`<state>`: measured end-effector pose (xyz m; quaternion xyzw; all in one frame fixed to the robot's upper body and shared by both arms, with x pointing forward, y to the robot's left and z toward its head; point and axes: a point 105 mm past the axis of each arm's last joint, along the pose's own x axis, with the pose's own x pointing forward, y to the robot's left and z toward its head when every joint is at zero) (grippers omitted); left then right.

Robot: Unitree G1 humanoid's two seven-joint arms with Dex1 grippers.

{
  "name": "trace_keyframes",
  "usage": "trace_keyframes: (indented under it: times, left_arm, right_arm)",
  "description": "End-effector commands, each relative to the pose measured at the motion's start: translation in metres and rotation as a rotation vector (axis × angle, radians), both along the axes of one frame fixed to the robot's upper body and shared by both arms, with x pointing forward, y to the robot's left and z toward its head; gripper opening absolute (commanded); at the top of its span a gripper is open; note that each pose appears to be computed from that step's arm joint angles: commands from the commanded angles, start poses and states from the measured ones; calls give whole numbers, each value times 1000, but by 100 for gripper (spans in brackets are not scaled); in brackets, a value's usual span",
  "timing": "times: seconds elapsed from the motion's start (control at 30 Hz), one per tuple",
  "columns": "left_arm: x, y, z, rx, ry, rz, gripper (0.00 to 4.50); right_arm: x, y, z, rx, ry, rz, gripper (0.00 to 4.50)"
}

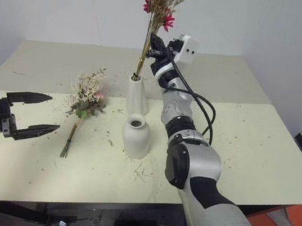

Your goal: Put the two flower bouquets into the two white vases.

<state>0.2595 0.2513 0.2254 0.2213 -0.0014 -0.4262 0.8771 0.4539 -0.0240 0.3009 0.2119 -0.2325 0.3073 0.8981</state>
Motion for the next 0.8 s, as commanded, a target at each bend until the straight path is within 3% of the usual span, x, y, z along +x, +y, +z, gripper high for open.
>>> trace_keyframes:
  times: [0.03, 0.8]
  left_arm:
    - [-5, -1, 14, 7, -57, -7, 450]
    - [-3, -2, 12, 0, -55, -7, 450]
  right_arm:
    - [-5, 7, 6, -33, -53, 0, 1]
    - [-9, 24, -12, -195, -84, -35, 1]
